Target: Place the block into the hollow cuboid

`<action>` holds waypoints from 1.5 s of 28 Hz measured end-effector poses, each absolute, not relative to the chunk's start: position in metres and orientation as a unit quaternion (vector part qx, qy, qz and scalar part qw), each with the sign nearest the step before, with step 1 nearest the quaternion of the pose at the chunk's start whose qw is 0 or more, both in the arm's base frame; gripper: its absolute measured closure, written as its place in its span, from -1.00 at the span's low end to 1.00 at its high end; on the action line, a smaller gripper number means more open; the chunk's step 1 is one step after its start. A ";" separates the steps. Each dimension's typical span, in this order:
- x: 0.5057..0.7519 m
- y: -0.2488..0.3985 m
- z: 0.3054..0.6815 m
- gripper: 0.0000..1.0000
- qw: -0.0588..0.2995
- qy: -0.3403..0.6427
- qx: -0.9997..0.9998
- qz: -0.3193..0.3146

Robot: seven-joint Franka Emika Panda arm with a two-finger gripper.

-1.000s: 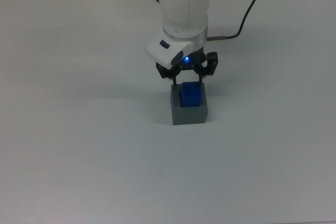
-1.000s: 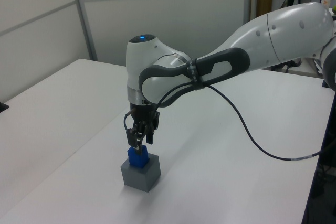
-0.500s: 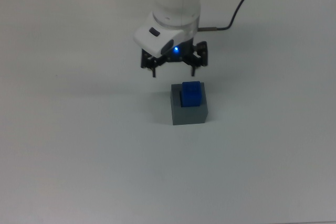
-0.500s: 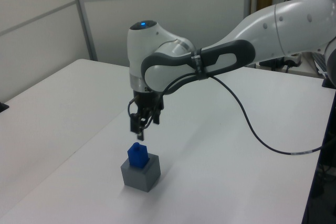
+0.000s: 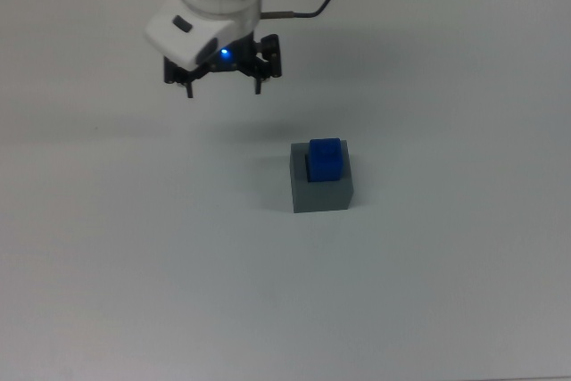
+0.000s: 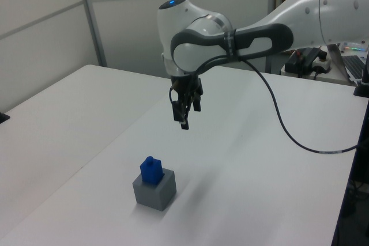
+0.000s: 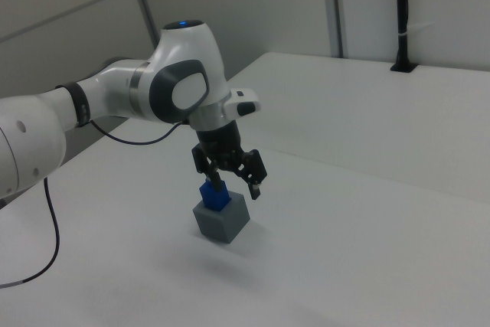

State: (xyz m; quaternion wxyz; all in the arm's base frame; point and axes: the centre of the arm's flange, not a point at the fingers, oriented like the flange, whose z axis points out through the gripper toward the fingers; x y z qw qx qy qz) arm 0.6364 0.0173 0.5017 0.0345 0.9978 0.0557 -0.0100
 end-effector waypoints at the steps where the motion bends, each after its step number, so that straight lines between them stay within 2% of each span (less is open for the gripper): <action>1: 0.636 0.014 0.502 -1.00 0.034 0.054 0.998 -0.010; 42: 0.636 -0.002 0.502 -1.00 0.034 0.041 0.998 -0.011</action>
